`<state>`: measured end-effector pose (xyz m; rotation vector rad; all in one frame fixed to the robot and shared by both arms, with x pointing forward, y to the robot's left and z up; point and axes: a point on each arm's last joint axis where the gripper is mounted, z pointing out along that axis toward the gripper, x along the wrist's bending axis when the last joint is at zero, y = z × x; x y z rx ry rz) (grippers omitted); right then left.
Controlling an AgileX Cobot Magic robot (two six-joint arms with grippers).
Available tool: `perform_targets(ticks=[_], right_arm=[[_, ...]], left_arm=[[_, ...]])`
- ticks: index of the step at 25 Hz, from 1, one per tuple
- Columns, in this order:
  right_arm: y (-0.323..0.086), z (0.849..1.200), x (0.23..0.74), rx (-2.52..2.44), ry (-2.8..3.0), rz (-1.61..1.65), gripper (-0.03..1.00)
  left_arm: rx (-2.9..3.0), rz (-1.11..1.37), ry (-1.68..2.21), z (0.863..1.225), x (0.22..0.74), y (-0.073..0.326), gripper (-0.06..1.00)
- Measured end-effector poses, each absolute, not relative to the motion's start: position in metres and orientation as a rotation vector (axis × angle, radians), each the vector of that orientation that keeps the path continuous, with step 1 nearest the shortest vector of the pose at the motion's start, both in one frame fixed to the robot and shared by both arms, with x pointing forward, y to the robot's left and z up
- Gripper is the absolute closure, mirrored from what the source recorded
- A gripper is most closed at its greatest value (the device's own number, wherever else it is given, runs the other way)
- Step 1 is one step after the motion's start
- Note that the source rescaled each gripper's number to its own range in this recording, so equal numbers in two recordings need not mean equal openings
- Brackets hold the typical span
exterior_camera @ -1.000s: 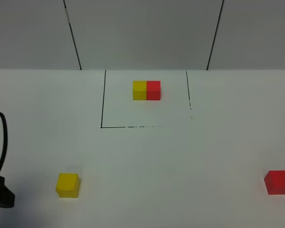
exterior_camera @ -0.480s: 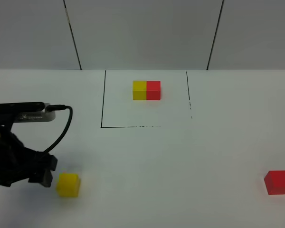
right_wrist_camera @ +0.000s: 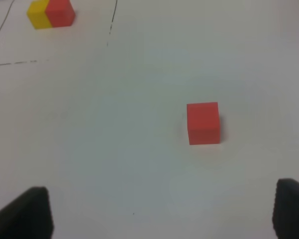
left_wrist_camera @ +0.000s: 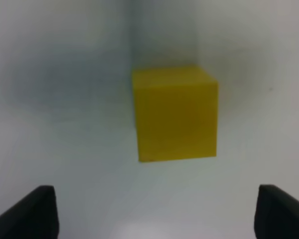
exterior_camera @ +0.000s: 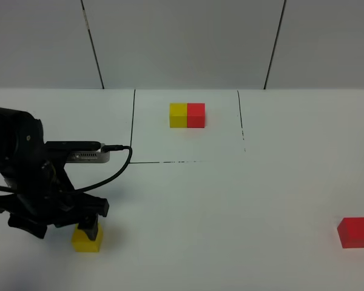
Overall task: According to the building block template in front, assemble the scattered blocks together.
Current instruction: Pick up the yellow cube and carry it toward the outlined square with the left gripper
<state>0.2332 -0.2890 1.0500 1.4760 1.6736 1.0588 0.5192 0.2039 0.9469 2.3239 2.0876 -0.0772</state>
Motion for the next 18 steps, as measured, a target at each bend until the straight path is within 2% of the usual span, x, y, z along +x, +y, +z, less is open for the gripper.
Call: perform_targets(ticks=[18], right_arm=[[-0.289, 1.050, 0.233, 1.476, 1.674, 1.059, 0.21]], left_arm=[[2.219, -0.047, 2.119, 0.917, 0.536, 0.198, 0.25]])
